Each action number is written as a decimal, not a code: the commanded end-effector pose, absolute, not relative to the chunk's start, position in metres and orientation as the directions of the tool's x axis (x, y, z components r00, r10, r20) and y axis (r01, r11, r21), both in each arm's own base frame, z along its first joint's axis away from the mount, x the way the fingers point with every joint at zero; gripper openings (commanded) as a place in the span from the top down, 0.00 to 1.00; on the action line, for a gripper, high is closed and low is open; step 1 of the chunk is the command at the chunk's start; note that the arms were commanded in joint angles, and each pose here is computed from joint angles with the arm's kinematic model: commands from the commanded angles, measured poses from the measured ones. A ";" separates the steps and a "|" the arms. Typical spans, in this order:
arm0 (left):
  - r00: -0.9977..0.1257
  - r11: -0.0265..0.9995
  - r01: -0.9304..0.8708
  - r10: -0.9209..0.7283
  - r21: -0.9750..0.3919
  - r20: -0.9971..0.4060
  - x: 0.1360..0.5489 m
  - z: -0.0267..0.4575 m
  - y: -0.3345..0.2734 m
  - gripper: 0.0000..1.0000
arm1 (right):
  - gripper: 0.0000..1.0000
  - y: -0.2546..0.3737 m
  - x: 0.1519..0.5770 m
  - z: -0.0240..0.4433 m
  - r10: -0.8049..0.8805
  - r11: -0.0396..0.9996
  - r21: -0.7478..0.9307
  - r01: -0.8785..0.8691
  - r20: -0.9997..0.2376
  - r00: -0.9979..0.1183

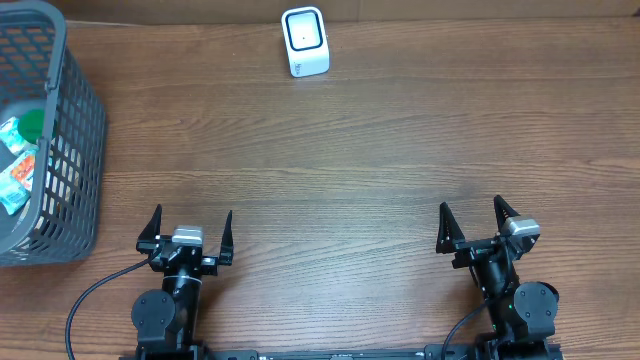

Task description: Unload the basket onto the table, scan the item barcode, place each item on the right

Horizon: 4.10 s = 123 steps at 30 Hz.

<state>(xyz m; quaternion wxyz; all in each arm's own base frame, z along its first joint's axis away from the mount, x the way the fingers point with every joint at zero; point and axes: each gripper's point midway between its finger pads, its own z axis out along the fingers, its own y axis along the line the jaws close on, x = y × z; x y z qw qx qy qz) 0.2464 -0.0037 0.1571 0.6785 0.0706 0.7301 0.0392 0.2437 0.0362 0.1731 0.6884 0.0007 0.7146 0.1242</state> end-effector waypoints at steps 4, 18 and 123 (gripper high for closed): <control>-0.064 0.988 0.051 0.147 0.143 -0.987 0.246 0.157 -0.004 0.01 | 0.00 0.036 0.244 0.171 0.168 0.969 0.174 -0.173 -0.985 -0.047; -0.043 0.989 0.107 0.110 0.105 -0.993 0.245 0.162 -0.015 0.00 | 0.00 0.036 0.244 0.171 0.168 0.969 0.174 -0.173 -0.985 -0.047; -0.555 0.553 -0.826 -0.832 -0.106 -0.018 0.296 0.018 0.276 0.72 | 0.00 0.036 0.244 0.171 0.168 0.969 0.174 -0.173 -0.985 -0.047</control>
